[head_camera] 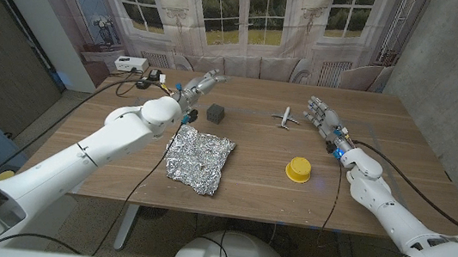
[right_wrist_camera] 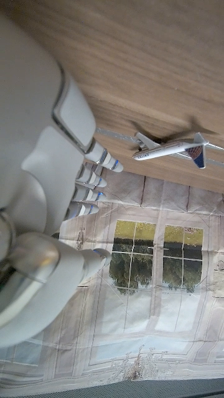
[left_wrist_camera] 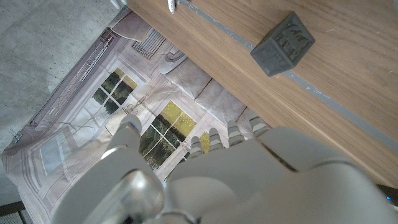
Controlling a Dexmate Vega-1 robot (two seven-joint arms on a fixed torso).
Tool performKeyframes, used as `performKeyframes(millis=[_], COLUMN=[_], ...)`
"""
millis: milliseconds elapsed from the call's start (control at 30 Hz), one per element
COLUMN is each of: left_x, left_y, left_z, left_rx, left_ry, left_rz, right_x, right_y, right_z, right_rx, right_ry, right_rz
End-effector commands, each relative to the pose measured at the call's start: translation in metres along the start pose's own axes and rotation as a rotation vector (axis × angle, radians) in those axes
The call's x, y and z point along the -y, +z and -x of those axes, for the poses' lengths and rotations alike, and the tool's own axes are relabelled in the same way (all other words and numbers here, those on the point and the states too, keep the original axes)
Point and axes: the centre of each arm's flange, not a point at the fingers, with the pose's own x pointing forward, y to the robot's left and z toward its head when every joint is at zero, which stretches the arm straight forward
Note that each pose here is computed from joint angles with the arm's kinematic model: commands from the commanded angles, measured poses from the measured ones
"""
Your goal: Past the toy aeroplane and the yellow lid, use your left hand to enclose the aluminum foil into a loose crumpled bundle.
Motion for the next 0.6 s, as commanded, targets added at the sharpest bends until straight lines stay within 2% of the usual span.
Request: performKeyframes(millis=[33,167,333,467,600], left_x=[-0.002,-0.007,-0.013,-0.019,-0.026], left_y=[0.005,0.004,-0.001,-0.006,-0.011], left_z=[0.044,0.055,0.063,0.064,0.06], left_rx=[-0.114,-0.178,-0.229,-0.273,-0.322], left_ry=[0.149,0.196,0.221,0.222,0.209], left_rz=[-0.181,-0.248,-0.274,-0.295,-0.329], right_x=[-0.007,-0.01,-0.015,-0.019,-0.022], right_y=[0.001,0.002,0.004,0.004,0.003], right_z=[0.014,0.015,0.014,0.011,0.007], right_rx=[0.009,0.009,0.009,0.01,0.012], right_ry=[0.002,0.005,0.01,0.017,0.026], right_rz=[0.004,0.01,0.012,0.014,0.013])
